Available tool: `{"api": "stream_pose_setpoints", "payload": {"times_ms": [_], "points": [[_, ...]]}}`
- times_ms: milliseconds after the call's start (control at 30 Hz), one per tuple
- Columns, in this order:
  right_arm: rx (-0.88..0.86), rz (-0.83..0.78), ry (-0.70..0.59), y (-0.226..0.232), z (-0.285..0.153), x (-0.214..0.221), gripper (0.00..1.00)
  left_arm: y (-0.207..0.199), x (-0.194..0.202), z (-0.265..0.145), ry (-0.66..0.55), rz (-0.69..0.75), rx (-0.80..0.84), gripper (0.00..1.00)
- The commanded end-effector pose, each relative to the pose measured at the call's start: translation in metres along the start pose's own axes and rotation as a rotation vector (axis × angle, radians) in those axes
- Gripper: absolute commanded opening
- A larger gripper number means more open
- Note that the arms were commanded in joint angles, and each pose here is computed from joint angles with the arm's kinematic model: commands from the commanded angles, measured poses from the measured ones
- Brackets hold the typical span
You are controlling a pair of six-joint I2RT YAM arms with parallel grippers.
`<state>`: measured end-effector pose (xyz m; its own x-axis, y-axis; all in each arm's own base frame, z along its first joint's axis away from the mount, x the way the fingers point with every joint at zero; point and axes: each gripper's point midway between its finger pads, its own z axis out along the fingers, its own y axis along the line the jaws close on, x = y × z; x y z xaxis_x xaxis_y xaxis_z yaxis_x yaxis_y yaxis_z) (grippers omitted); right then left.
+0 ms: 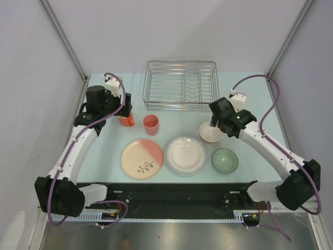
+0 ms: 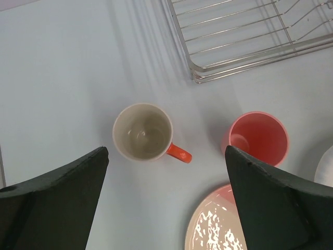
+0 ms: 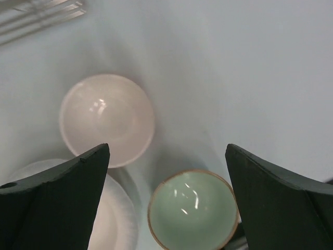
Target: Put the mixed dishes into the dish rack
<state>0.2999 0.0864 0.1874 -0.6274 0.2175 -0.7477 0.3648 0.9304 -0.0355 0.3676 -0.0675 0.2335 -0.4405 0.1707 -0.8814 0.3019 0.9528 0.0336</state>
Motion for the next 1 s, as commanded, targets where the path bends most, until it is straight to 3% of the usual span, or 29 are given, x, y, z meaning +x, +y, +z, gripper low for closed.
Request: {"api": "stream_pose_setpoints", "payload": {"times_ms": [0, 133, 600, 800, 967], "points": [[0.271, 0.16, 0.097, -0.067, -0.012, 0.049, 0.97, 0.002, -0.009, -0.009, -0.038, 0.019, -0.009, 1.0], [0.369, 0.261, 0.172, -0.088, -0.022, 0.078, 0.93, 0.001, -0.008, -0.011, -0.042, 0.021, -0.003, 1.0], [0.428, 0.166, 0.44, -0.114, -0.049, 0.166, 0.88, 0.003, 0.002, -0.008, -0.032, 0.031, -0.017, 1.0], [0.433, 0.129, 0.45, -0.112, -0.042, 0.175, 0.85, 0.003, 0.002, -0.007, -0.032, 0.028, -0.017, 1.0], [0.426, 0.104, 0.44, -0.101, -0.024, 0.183, 0.75, 0.005, 0.003, -0.008, -0.035, 0.038, -0.029, 1.0]]}}
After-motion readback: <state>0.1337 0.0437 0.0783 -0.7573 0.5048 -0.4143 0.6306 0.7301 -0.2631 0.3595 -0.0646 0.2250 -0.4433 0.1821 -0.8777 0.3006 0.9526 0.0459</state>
